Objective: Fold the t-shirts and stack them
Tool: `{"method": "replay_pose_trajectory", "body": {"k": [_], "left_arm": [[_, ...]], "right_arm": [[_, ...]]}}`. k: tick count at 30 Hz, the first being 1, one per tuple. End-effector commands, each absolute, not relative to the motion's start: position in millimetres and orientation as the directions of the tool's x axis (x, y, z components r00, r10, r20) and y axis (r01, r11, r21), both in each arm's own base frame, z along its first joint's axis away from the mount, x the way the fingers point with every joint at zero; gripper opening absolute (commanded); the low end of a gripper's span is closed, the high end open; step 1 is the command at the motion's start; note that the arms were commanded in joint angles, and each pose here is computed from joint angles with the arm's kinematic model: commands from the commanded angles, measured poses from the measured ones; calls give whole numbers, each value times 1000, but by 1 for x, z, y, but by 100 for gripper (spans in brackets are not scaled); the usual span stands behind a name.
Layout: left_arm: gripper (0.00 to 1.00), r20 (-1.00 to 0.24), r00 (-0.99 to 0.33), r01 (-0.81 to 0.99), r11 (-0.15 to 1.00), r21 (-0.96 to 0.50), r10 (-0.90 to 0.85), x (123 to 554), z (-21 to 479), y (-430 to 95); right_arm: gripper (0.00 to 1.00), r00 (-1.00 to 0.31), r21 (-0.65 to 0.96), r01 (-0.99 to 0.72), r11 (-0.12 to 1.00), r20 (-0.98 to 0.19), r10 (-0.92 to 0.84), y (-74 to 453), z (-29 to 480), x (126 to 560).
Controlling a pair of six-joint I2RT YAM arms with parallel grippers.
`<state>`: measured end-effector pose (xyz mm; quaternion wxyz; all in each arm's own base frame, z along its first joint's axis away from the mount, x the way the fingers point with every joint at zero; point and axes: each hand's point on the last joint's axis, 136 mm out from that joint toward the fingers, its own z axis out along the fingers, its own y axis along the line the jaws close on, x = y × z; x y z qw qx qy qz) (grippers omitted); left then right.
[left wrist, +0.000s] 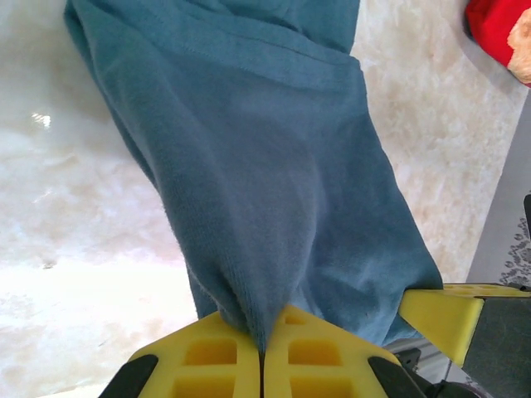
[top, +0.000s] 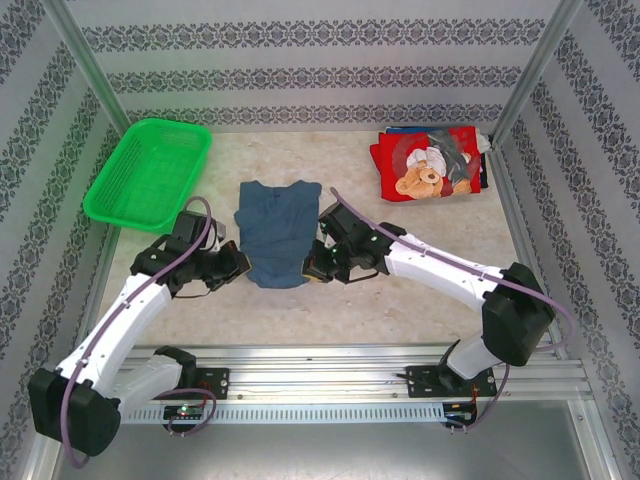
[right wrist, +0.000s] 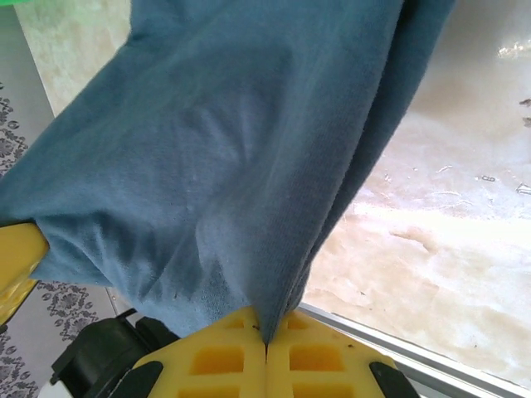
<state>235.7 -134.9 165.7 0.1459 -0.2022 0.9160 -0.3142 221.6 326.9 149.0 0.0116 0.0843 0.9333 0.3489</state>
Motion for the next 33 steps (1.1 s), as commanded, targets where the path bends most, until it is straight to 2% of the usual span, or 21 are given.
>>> {"method": "replay_pose_trajectory", "body": {"k": [1, 13, 33], "left_arm": [[3, -137, -874, -263, 692, -672, -466, 245, 184, -139], [3, -161, -850, -253, 657, -710, -501, 279, 204, -132], [3, -162, -825, -262, 619, -741, -542, 343, 200, -118]], "right_arm": [[0, -984, 659, 123, 742, -14, 175, 320, 169, 235], [0, -983, 704, 65, 707, -77, 167, 321, 206, 290], [0, -980, 738, 66, 671, -78, 182, 330, 205, 372]]}}
